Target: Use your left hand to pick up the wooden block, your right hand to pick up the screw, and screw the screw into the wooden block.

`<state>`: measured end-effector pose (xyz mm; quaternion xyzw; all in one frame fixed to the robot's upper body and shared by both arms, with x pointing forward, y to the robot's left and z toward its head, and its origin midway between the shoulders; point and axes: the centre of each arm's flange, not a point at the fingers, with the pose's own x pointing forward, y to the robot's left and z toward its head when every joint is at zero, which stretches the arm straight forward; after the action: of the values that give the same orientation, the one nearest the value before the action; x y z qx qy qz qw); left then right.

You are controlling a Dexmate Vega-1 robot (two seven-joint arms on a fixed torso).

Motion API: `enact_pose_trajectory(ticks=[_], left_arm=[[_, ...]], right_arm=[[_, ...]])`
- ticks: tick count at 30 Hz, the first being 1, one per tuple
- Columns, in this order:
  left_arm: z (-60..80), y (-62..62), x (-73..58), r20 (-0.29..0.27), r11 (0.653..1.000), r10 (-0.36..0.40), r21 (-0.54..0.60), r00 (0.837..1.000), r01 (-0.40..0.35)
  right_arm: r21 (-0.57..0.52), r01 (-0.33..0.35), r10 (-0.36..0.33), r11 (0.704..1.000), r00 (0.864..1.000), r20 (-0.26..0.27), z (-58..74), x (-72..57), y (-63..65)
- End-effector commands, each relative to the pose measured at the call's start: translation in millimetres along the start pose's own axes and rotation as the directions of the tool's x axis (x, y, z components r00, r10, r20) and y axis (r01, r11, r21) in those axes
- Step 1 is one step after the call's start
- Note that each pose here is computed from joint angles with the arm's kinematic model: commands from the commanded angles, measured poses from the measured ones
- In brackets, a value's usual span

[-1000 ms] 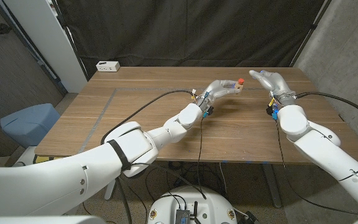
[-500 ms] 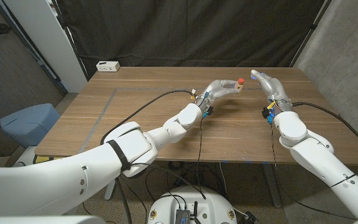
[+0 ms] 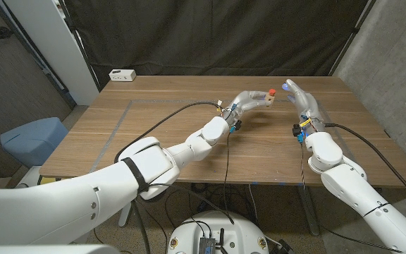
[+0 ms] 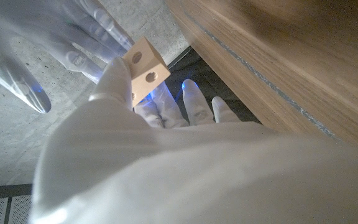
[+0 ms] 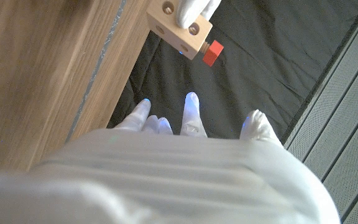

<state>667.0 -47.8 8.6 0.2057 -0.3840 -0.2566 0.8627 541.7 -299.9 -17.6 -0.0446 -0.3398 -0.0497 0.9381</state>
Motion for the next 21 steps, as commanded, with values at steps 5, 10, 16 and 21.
enact_pose_trajectory(ticks=[5, 10, 16, 21], left_arm=[[-3.6, 3.6, 4.6, -0.04, 1.0, -0.001, -0.002, 0.999, 0.001], [-4.2, 3.7, 6.1, -0.051, 1.0, -0.001, -0.003, 0.999, 0.001], [-4.6, 2.9, 7.4, -0.06, 1.0, -0.003, -0.004, 0.998, 0.002], [-3.9, 2.8, 8.4, -0.061, 1.0, -0.003, 0.003, 0.998, 0.003]], right_arm=[[0.116, -0.032, 0.03, 0.993, 0.999, 0.022, -14.0, 4.3, 13.1], [0.125, -0.043, 0.041, 0.991, 0.999, 0.016, -17.5, 5.2, 16.9], [0.139, -0.054, 0.053, 0.989, 0.999, 0.011, -21.0, 6.1, 19.6], [0.147, -0.064, 0.062, 0.987, 0.998, 0.013, -22.9, 7.0, 21.0]])
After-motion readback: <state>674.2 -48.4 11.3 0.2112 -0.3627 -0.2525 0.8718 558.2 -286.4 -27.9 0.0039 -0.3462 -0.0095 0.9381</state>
